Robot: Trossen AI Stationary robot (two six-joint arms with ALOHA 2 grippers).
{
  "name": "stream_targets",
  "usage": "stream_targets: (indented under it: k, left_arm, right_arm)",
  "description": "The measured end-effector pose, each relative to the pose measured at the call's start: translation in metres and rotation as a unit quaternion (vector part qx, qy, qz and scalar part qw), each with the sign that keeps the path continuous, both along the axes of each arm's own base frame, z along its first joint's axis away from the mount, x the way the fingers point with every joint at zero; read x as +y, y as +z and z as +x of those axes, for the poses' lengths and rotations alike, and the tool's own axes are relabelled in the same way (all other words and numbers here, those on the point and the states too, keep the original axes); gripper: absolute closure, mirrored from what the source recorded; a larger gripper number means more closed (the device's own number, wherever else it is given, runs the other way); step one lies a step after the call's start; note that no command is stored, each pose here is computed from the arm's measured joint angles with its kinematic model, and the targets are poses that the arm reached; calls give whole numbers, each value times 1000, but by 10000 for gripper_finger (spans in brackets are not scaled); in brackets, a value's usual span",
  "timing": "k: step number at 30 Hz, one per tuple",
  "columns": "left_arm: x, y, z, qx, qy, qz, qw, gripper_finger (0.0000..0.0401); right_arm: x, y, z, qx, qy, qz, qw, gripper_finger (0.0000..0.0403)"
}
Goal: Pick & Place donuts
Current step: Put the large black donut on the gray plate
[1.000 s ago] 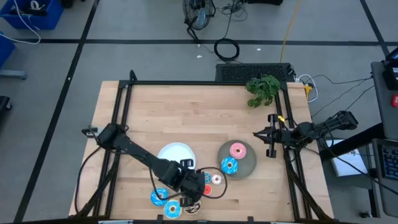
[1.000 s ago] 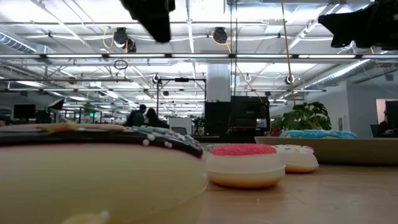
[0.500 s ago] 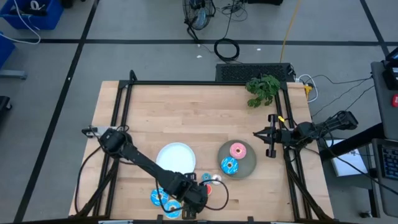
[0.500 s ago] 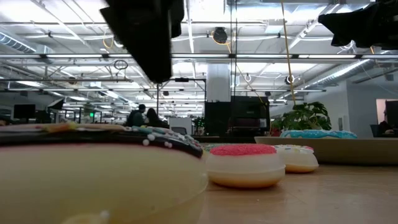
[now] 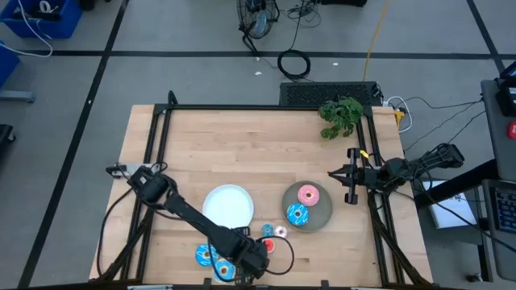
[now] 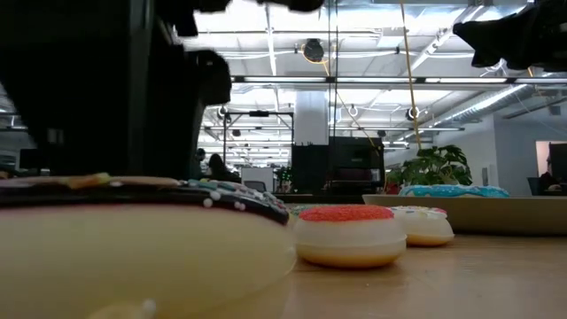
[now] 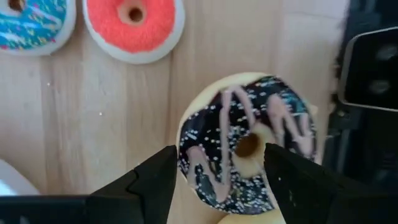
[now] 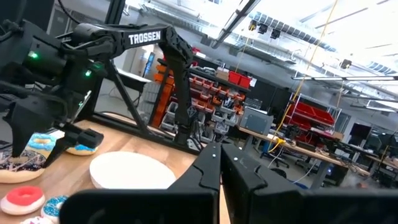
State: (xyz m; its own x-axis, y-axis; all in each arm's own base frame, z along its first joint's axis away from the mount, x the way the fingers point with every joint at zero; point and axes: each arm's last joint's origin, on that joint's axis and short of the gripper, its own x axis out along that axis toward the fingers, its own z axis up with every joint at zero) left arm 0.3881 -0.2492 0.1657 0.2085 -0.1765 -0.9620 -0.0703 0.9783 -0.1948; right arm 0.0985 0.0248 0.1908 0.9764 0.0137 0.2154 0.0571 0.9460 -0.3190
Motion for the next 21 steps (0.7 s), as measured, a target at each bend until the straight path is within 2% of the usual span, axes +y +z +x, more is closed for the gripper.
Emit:
stream_targets:
  k: [5,9,11,14,21]
  left_arm:
    - [-3,-20,2,18,-4,10,1000,160]
    - [-4,-25,3,23,-7,8,1000,163]
    - [-4,-26,3,27,-5,7,1000,178]
    - [-2,-25,3,32,-3,1,999,224]
    - [9,-21,8,51,13,-32,998,377]
  right_arm:
    - [0,0,0,0,1,5,1000,403]
    - [0,0,0,0,1,5,1000,403]
    - [0,0,0,-1,1,6,1000,403]
    - [0,0,0,-1,3,14,1000,403]
    - [0,0,0,0,4,14,1000,403]
